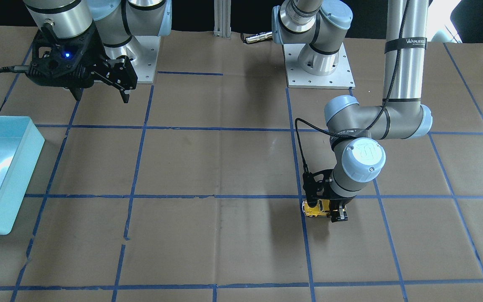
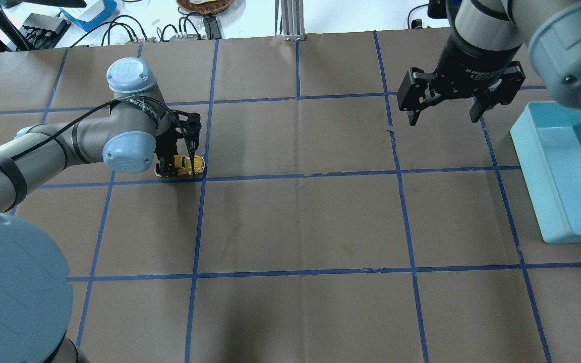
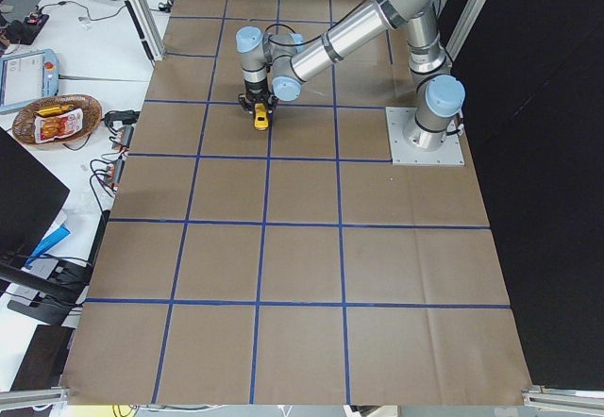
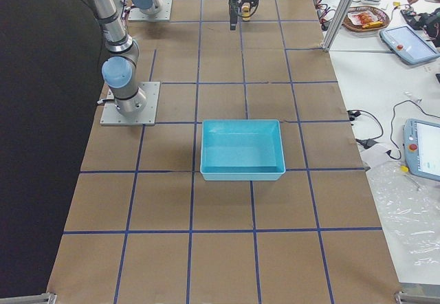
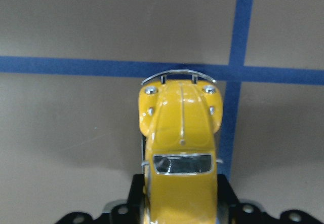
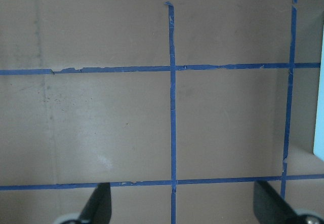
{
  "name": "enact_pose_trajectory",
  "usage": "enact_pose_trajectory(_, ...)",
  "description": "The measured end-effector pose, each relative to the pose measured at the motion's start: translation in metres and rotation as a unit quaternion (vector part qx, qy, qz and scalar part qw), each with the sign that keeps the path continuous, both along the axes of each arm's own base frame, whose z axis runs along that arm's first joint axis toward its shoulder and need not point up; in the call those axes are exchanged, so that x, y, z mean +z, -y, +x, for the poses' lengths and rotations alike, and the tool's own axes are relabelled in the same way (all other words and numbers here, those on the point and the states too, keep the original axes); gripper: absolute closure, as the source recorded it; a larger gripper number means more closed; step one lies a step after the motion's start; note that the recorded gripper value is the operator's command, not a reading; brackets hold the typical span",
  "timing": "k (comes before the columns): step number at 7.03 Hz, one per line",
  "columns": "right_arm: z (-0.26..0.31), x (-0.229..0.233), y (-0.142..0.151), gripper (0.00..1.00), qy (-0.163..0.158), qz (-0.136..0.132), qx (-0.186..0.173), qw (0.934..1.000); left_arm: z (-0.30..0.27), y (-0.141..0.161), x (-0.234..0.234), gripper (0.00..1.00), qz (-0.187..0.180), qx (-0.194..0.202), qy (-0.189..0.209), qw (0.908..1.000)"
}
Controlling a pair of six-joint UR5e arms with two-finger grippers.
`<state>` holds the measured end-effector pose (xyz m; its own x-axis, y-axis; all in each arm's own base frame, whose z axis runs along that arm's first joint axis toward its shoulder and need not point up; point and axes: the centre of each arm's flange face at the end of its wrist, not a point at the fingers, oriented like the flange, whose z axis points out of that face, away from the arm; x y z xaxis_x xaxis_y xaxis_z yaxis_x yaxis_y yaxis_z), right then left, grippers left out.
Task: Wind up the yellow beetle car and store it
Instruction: 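Close the left gripper around the yellow car's body, then press the held car down and drag it backward, away from the bin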
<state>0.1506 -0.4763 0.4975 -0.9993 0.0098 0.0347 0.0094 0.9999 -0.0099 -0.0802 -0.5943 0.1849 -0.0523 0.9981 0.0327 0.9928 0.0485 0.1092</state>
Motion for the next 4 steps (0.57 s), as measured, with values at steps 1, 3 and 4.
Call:
enact_pose_trajectory(1, -0.0002, -0.0001, 0.0001, 0.01, 0.000, 0.000, 0.000, 1.0000, -0.0010, 0.0005, 0.0042, 1.00, -0.004, -0.002, 0.000, 1.0000)
enact_pose_trajectory(3, -0.0005, -0.0009, 0.0002, 0.01, 0.000, 0.001, -0.001, 1.0000, -0.0026, 0.0014, 0.0092, 1.00, -0.009, -0.005, -0.002, 0.9999)
enact_pose_trajectory(4, -0.0008, -0.0011, 0.0003, 0.01, 0.001, 0.002, -0.001, 1.0000, -0.0030, 0.0013, 0.0076, 1.00, -0.007, -0.005, -0.003, 1.0000)
